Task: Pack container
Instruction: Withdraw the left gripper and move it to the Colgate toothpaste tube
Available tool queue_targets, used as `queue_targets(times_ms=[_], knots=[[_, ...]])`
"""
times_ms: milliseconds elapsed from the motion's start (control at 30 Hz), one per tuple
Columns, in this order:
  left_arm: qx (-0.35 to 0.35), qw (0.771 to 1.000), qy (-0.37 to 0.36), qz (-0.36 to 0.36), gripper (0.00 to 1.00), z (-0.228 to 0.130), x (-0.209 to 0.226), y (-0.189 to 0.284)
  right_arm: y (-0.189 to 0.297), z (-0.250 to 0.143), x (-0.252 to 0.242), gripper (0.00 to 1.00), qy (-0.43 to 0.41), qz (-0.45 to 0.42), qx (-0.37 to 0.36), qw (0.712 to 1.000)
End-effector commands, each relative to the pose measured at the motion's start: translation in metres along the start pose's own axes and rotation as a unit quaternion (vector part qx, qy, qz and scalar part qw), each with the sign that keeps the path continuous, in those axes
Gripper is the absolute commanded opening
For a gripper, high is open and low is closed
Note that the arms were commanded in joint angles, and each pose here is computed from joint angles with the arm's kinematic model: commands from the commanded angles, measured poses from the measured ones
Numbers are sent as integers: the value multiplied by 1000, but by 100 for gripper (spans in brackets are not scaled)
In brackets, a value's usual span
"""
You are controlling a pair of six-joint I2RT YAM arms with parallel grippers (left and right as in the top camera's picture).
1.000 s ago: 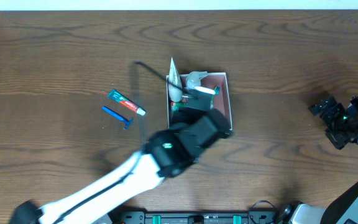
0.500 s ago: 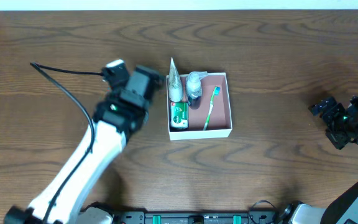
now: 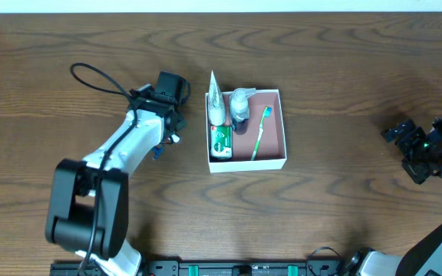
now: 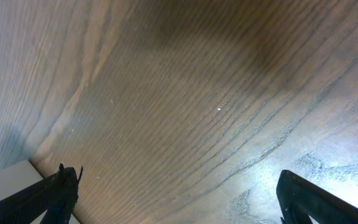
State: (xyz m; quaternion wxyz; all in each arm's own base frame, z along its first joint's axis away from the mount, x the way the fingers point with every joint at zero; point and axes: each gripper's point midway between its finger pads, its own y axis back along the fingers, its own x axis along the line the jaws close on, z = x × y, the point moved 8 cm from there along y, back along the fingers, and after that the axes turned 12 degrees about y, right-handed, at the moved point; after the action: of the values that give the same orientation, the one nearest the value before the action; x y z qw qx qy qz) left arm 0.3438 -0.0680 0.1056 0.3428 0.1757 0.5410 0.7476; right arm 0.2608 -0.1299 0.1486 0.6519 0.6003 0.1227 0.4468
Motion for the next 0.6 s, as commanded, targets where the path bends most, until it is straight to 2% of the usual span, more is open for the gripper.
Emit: queue_targets(times_ms=[0,567], knots=[[27,1000,7,8,49,-8,3,-13,2,3,-1,99,3,2,-4,1000],[39,999,6,28,50,-15,6,-28,2,3,-1,99,3,2,-4,1000]])
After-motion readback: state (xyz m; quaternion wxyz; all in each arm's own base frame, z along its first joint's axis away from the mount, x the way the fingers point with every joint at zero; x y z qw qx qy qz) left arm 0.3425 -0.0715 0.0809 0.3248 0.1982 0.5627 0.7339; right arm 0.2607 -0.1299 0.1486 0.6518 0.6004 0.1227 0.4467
